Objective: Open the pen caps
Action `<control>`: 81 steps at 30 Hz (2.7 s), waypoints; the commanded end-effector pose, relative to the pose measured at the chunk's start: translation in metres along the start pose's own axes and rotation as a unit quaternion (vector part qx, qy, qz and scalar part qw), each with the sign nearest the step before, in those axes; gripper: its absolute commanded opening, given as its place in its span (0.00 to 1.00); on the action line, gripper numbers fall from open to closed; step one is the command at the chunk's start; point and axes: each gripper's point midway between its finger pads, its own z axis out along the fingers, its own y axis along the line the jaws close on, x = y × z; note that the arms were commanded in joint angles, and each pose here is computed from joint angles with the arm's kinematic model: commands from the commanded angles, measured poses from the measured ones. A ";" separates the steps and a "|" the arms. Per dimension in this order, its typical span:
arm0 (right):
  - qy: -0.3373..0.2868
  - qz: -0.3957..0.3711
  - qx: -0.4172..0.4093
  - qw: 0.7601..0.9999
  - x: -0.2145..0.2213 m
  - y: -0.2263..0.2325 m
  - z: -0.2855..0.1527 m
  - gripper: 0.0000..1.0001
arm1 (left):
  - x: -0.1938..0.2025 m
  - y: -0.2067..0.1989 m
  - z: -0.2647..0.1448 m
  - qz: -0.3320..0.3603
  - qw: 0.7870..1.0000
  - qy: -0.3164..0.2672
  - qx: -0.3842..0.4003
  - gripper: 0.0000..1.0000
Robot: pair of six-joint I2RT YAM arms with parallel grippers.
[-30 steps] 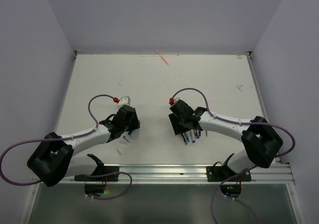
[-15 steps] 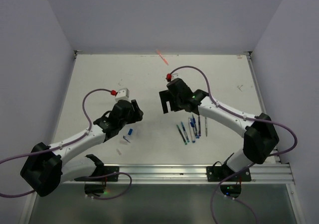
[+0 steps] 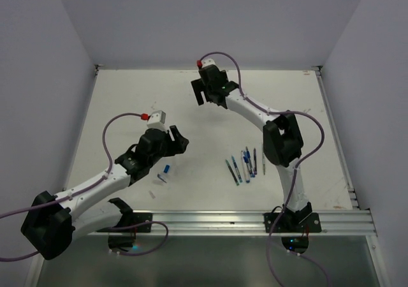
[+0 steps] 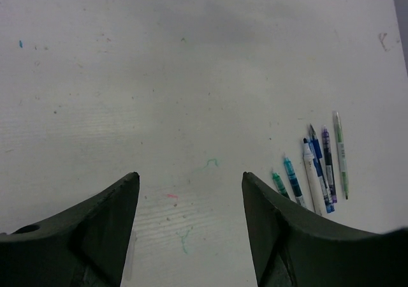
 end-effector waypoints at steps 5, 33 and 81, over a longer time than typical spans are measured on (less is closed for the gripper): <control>-0.060 0.010 -0.100 0.993 -0.073 -0.026 0.073 0.99 | -0.009 -0.017 -0.007 0.008 0.998 -0.028 0.047 0.69; -0.094 0.002 -0.127 0.987 -0.045 -0.020 0.188 0.89 | -0.033 -0.027 -0.004 0.004 0.996 -0.072 0.054 0.69; -0.123 0.011 -0.140 0.983 -0.054 -0.026 0.196 0.29 | -0.051 -0.026 -0.043 -0.005 0.990 -0.121 0.079 0.71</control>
